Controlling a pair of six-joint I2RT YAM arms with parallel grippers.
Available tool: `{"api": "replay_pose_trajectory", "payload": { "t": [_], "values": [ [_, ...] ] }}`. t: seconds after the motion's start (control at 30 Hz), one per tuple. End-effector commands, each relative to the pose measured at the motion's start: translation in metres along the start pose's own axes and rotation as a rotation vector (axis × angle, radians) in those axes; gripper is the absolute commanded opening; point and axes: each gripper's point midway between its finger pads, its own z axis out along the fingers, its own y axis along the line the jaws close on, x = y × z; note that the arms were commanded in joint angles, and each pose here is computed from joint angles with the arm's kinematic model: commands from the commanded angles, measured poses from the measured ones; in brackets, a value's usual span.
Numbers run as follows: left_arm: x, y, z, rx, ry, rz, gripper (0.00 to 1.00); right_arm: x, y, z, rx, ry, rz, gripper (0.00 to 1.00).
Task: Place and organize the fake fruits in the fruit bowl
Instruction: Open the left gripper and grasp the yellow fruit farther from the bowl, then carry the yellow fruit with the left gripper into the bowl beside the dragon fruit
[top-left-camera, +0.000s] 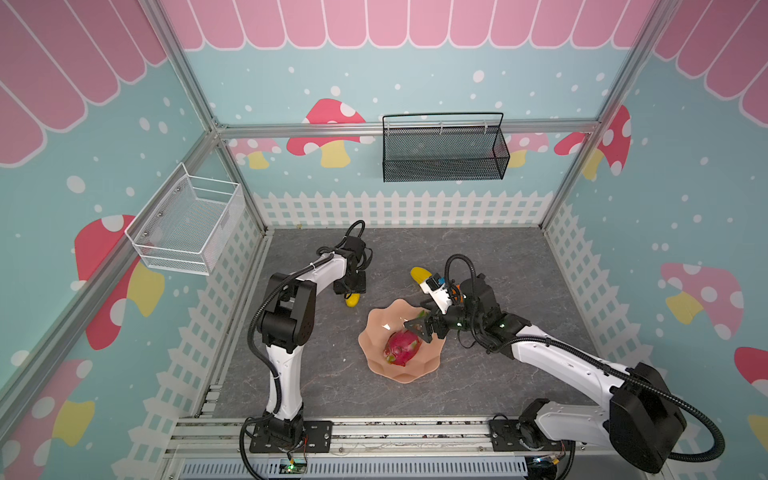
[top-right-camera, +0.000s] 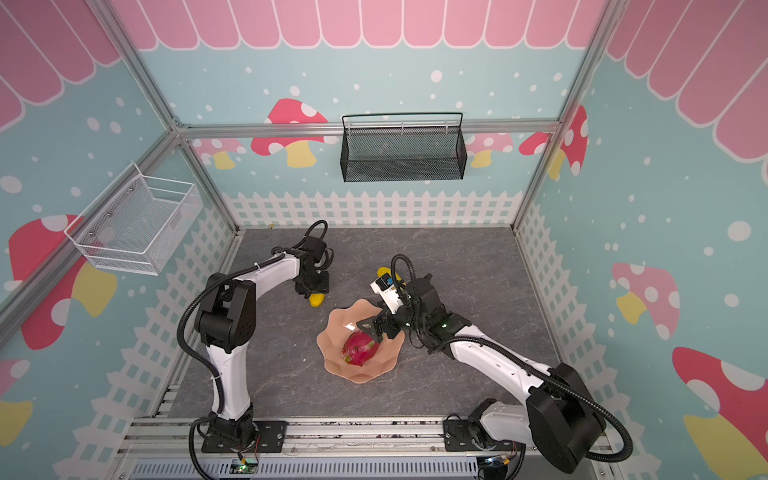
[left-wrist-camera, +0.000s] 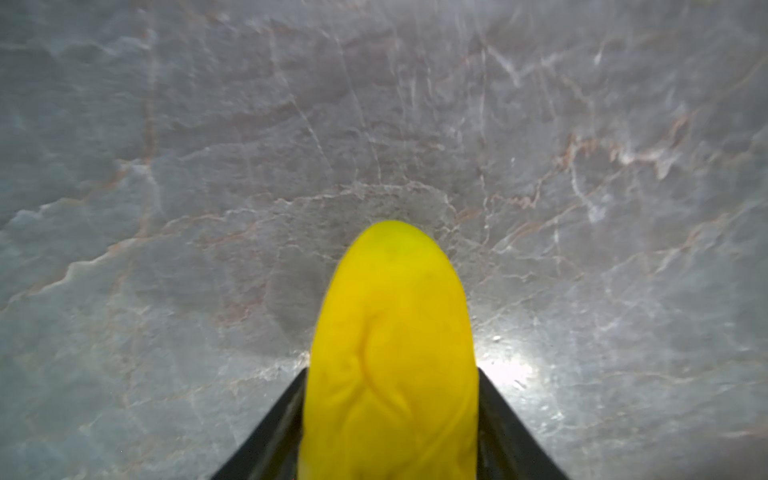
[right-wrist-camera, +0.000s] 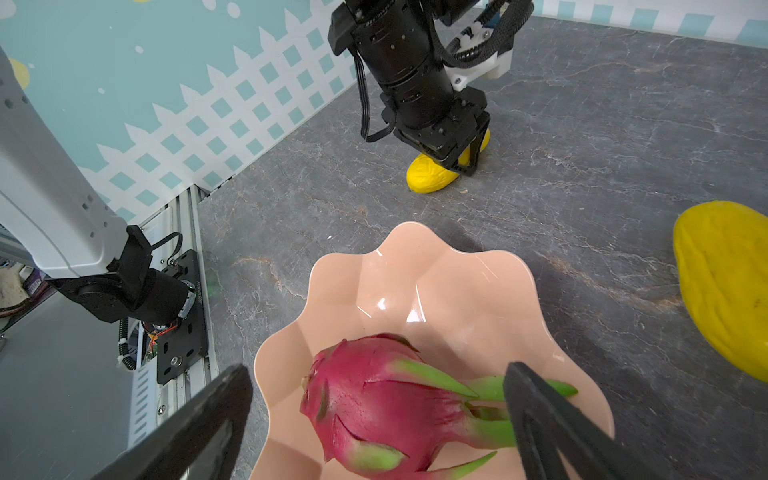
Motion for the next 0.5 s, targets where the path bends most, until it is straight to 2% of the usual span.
{"api": "replay_pose_trajectory", "payload": {
  "t": [0.0, 0.13, 0.27, 0.47],
  "values": [
    [-0.006, 0.001, -0.015, 0.031, -0.048, -0.007, 0.50, -0.001, 0.005, -0.001, -0.030, -0.005, -0.007, 0.98],
    [-0.001, 0.000, -0.038, 0.058, -0.088, -0.023, 0.45, -0.001, 0.006, 0.000, -0.039, -0.003, -0.013, 0.98],
    [0.016, -0.009, -0.070, 0.092, -0.123, 0.000, 0.44, -0.001, 0.004, -0.001, -0.025, -0.007, -0.022, 0.98],
    [0.076, -0.055, -0.115, 0.194, -0.102, 0.150, 0.45, 0.006, 0.002, -0.002, -0.018, 0.003, -0.018, 0.98]
  ]
}}
